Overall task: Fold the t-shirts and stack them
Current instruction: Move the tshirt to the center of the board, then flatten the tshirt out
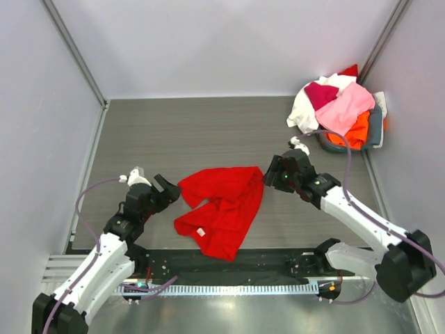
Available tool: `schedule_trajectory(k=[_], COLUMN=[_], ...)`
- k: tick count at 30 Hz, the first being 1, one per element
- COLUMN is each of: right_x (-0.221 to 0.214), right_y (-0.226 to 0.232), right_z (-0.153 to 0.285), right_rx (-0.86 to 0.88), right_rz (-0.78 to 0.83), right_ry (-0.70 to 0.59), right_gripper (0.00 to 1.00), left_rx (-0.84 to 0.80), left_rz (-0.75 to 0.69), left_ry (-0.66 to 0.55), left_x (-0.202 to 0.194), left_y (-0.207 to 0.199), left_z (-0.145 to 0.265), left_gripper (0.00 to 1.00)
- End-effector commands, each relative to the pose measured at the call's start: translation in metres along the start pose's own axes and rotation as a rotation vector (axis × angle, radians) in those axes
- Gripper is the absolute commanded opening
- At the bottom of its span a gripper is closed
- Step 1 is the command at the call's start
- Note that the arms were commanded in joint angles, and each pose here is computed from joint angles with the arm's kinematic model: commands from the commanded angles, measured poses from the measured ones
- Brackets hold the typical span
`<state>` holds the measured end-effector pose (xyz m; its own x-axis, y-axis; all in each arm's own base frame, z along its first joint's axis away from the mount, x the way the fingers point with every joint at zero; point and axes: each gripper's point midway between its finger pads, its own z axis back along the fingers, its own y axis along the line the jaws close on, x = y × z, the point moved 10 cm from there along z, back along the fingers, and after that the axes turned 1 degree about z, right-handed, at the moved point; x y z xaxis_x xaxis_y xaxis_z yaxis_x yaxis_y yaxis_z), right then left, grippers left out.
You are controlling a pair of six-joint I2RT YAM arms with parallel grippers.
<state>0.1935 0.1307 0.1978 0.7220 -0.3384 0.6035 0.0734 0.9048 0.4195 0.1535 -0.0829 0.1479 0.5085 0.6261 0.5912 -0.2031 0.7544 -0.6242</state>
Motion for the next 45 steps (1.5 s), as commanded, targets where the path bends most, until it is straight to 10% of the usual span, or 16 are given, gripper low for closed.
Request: schedule_trajectory(k=[1,23,37,42,45], right_x=[0.008,-0.054,-0.075,-0.077,-0.076], right_y=[0.036,0.156,0.16,0.151,0.146], right_z=[-0.004,-0.049,-0.101,-0.106,-0.108], right_rx=[0.119,0.402,0.224,0.152,0.109], right_rz=[0.134,0.658,0.736,0.743,0.746], right_ry=[-0.02,0.226,0.305,0.291,0.271], right_gripper=[0.59,0.68,0.64,0.56,0.31], left_rx=[-0.078,0.202,0.152,0.126,0.114], left_rz=[0.092,0.16,0.196,0.201,0.188], left_ry=[0.117,0.317,0.376,0.392,0.398], left_x=[-0.006,-0.05,-0.067,-0.069,-0.068], left_y=[-0.019,0.028,0.035,0.033,0.03], left_z=[0.005,0.028,0.019,0.013,0.011], left_gripper=[0.82,0.76,0.65,0.52,0.36])
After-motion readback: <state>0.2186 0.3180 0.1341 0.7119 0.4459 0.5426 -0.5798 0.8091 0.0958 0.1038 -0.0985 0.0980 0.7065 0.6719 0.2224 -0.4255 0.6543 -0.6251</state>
